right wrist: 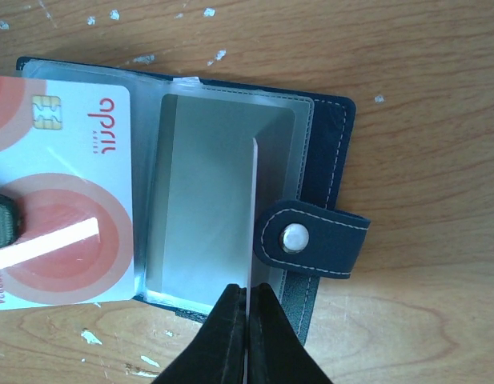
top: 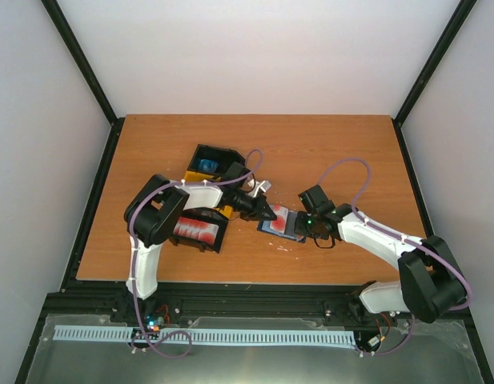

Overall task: Put the credit cards into the card holder
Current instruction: Insert the credit card into the card holder.

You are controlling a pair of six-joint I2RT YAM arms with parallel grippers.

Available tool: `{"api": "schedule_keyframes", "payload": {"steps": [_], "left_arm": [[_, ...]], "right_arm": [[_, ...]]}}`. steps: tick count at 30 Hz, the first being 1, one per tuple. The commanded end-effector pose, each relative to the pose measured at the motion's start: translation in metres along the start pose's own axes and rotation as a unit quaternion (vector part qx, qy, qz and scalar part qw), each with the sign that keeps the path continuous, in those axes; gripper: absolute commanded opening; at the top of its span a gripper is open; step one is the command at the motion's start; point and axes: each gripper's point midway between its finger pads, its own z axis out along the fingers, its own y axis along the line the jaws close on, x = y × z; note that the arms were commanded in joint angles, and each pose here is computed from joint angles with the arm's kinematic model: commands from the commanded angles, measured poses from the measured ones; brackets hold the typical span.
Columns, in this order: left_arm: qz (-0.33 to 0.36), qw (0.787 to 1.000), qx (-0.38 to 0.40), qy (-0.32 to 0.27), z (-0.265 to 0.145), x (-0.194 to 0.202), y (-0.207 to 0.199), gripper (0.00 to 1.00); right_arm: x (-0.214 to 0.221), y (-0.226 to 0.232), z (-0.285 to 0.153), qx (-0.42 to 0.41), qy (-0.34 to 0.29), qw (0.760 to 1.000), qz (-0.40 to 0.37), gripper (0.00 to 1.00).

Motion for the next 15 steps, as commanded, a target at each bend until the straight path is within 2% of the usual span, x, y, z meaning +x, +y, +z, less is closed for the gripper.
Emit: {"api": "schedule_keyframes", "payload": {"steps": [1,5,15], "left_arm": [[0.047,0.998,0.03,-0.018,-0.007,-0.008,-0.027,0.01],[0.055,0.997,0.044,-0.013,-0.005,-0.009,-0.032,0.01],[0.035,0.999,0.014,0.01,0.008,-0.009,-0.005,0.01]], "right_arm": [[0.01,-0.014,0.008,0.026,0.015,1.0,-0.007,0.03],[0.01,-0.014,0.008,0.025,0.015,1.0,-0.01,0.03],[0.011,-0.013,0.009,0.023,0.018,1.0,-0.011,0.03]]}}
